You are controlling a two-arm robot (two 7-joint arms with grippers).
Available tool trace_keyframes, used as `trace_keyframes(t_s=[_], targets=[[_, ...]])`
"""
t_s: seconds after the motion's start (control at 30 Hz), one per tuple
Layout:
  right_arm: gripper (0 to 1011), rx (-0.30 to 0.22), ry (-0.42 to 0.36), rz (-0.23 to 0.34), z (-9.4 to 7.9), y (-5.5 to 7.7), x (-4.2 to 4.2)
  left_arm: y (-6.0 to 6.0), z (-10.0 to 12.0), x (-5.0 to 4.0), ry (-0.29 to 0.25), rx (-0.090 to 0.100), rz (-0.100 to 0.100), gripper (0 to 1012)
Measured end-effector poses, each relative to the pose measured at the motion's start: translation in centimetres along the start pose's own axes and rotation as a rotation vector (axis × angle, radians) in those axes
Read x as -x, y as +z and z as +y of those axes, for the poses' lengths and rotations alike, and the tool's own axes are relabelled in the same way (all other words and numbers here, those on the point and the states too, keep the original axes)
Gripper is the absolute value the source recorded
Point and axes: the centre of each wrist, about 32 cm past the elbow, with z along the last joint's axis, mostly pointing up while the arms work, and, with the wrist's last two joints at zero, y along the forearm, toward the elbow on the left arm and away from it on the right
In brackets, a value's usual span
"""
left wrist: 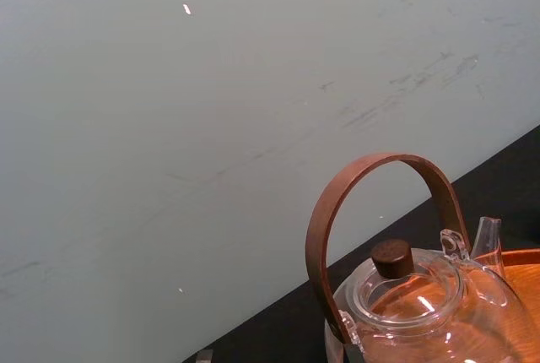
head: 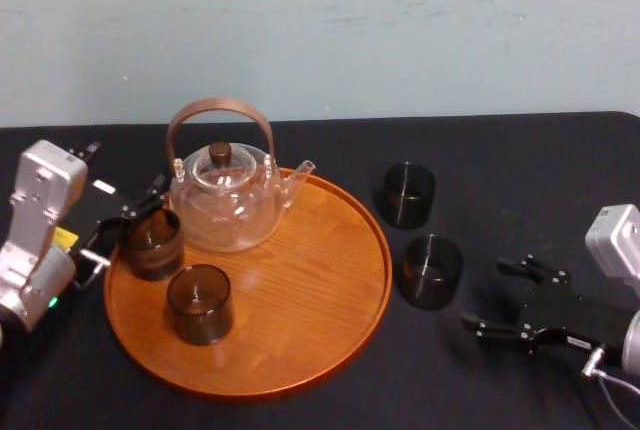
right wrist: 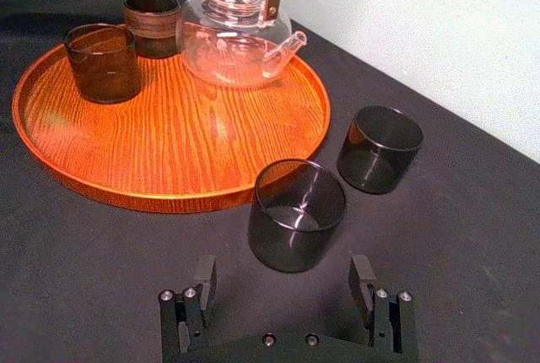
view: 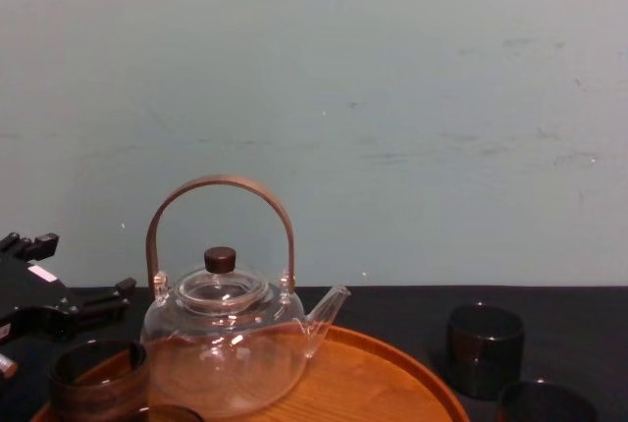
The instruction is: Pick up the glass from the table and place it on the tray.
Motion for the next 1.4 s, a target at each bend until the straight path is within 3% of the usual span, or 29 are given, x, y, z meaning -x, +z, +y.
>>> trace_keyframes(t_s=[0.33, 0.63, 1.4], targets=[[1002, -0.004, -0.005, 0.036, 1.4, 0.2, -0.16, 0.0, 0.0, 0.00, 0.000, 0.000, 0.000, 1001], [1002, 0.030, -0.016, 0.101, 2.7, 0.5, -0.26, 0.0, 0.0, 0.00, 0.000, 0.000, 0.000, 1001], [1002, 0.037, -0.013, 0.118, 5.0, 1.5, -1.18, 0.0, 0.0, 0.00, 0.000, 0.000, 0.000, 1001]])
